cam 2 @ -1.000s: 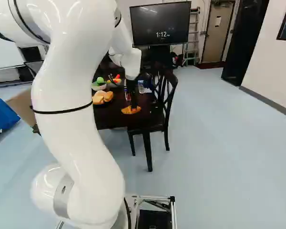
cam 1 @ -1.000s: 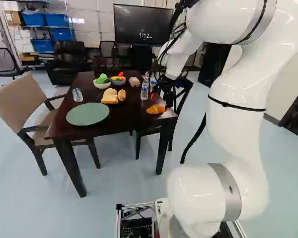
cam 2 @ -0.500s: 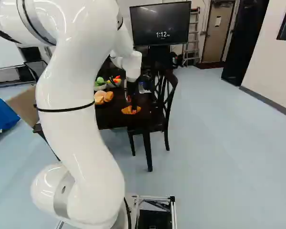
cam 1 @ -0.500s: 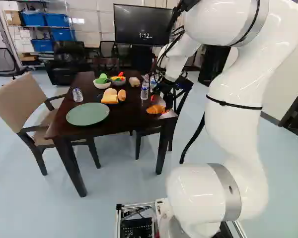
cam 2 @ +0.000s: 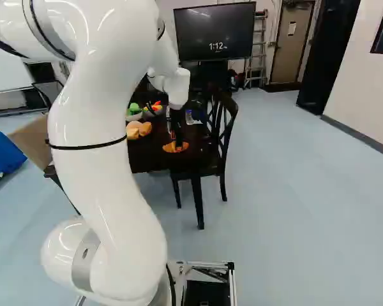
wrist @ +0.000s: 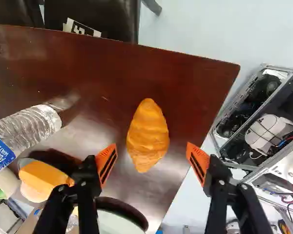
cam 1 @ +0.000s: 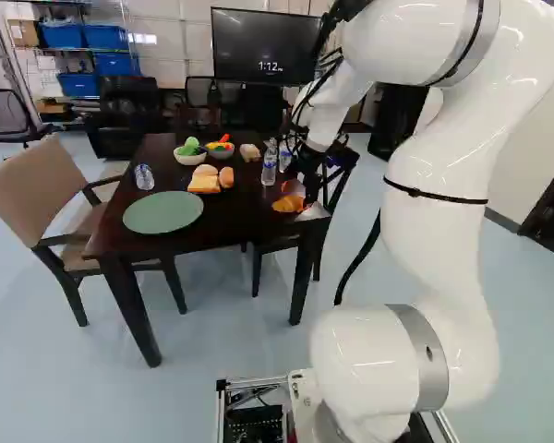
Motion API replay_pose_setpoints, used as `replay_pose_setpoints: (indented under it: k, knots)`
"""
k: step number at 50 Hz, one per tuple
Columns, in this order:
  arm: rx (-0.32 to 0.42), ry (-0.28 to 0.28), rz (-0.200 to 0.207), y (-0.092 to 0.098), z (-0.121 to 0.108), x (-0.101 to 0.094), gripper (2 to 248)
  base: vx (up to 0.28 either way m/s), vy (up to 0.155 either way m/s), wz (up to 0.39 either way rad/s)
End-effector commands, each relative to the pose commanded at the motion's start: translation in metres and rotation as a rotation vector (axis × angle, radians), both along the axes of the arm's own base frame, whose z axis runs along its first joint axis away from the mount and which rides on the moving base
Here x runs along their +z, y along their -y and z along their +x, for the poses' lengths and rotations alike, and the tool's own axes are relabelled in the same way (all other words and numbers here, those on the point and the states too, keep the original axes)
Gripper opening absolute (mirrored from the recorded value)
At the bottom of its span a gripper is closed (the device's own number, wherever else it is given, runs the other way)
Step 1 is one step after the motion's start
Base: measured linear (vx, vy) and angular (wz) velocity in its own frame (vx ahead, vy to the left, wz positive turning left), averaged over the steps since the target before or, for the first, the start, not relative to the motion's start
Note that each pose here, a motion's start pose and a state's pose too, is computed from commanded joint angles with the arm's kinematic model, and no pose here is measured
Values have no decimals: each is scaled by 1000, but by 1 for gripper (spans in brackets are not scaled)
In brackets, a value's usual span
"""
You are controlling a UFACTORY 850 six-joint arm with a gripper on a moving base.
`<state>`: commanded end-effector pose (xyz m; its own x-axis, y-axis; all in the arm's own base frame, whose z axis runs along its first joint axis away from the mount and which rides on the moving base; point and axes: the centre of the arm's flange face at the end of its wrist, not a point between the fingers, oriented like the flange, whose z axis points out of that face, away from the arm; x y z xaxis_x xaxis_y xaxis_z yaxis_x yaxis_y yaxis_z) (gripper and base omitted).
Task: Move the croissant to the empty plate
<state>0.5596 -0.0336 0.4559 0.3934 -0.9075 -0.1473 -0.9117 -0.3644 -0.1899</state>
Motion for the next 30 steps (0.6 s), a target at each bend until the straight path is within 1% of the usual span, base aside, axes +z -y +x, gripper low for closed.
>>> replay_pose_setpoints:
  k: [4,5,9,10,14,15,20,21,25,26,30]
  knots:
    - [0,0,0,0,0,0,197,0,0,0]
    - [0,0,0,0,0,0,185,0,0,0]
    - [0,0,0,0,0,0,185,0,0,0]
    - [0,0,0,0,0,0,173,0,0,0]
    - [0,0,0,0,0,0,173,0,0,0]
    - [0,0,0,0,0,0,161,0,0,0]
    - [0,0,0,0,0,0,161,0,0,0]
    - [0,0,0,0,0,0,149,0,0,0]
    - [0,0,0,0,0,0,149,0,0,0]
    - [0,0,0,0,0,0,136,0,0,0]
    - [0,0,0,0,0,0,136,0,0,0]
